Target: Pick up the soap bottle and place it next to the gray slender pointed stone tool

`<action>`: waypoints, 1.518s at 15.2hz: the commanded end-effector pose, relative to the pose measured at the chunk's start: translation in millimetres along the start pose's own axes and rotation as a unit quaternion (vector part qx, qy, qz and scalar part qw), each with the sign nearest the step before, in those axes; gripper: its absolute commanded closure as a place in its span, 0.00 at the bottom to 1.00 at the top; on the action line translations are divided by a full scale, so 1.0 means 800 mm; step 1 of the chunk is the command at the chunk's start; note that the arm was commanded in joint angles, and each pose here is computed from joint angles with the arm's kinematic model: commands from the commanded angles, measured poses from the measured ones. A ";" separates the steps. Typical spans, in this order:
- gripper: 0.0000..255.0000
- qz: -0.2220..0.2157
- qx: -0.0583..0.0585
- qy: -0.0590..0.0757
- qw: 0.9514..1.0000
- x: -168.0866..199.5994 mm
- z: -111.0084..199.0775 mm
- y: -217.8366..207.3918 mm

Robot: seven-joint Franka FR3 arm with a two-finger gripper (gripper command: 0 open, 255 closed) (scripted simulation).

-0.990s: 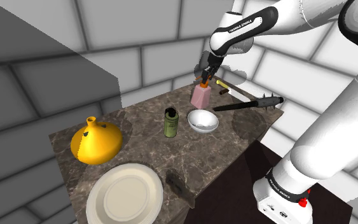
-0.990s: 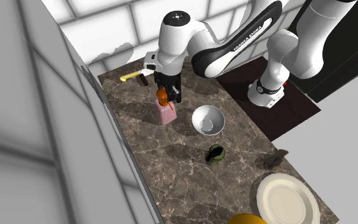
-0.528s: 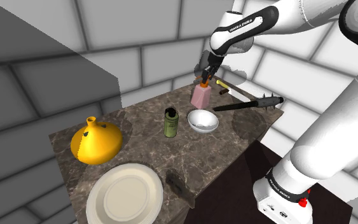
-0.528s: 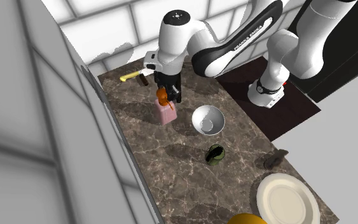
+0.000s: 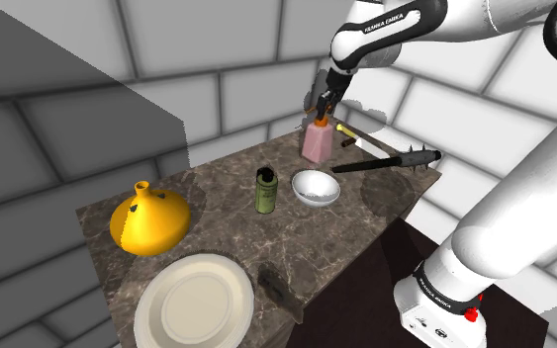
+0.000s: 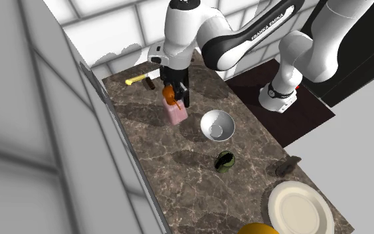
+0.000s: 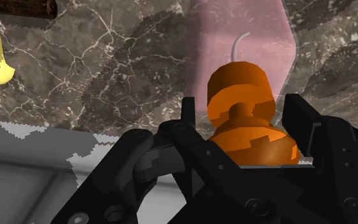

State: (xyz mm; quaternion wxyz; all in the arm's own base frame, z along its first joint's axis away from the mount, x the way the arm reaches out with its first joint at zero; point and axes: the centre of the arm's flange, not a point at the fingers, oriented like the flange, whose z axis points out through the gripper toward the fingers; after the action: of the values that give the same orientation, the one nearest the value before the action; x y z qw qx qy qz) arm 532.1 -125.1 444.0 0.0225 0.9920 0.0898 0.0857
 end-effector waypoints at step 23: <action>1.00 0.000 0.000 0.000 1.000 0.027 -0.155 0.011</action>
State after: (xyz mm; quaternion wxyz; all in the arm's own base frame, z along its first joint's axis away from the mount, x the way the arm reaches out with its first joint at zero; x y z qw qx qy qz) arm 532.3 -125.9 564.7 0.0225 0.9920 0.0898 0.0857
